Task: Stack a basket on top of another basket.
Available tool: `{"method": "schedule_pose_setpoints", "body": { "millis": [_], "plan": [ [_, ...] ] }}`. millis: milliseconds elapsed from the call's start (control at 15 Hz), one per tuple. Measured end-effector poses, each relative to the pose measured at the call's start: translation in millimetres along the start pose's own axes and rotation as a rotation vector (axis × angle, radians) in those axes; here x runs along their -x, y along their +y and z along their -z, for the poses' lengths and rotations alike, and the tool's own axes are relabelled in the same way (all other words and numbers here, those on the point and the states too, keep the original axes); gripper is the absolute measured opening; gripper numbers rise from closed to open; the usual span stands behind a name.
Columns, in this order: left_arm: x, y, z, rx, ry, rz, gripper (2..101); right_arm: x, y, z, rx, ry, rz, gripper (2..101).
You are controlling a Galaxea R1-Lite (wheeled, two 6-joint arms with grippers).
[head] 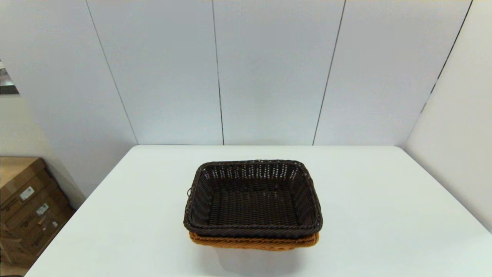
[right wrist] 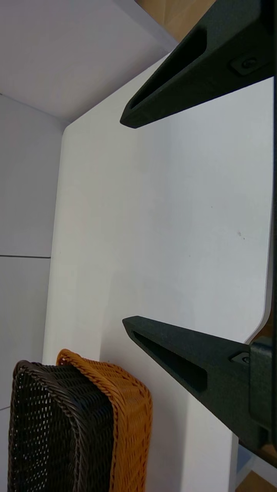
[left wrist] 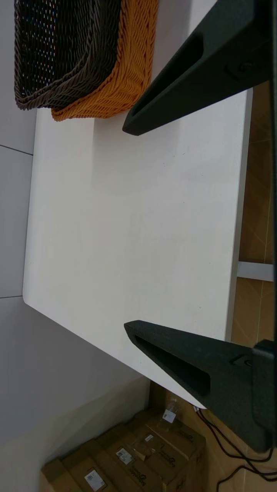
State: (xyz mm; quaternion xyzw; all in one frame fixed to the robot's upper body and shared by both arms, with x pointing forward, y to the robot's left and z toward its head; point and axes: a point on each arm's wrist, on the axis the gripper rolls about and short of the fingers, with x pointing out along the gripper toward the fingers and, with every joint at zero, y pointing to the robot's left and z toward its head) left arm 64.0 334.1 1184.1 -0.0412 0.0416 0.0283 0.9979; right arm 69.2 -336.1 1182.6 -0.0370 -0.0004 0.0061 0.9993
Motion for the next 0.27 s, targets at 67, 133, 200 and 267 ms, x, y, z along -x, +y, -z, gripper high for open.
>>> {"method": "schedule_pose_setpoints", "body": {
  "millis": [67,133,200,267],
  "plan": [
    [0.0,0.0,0.0,0.000,0.000,0.000,97.8,0.0,0.0,0.0,-0.001,0.000,-0.001,97.1],
    [0.0,0.0,0.0,0.000,0.000,0.000,97.8,0.0,-0.1,0.0,-0.004,0.000,0.003,97.1],
    [0.0,0.0,0.0,0.000,0.000,0.000,97.8,0.0,-0.1,0.0,-0.012,0.000,0.004,97.1],
    [0.0,0.0,0.0,0.000,0.000,0.000,97.8,0.0,-0.1,0.0,-0.022,0.000,0.006,97.1]
  ]
}}
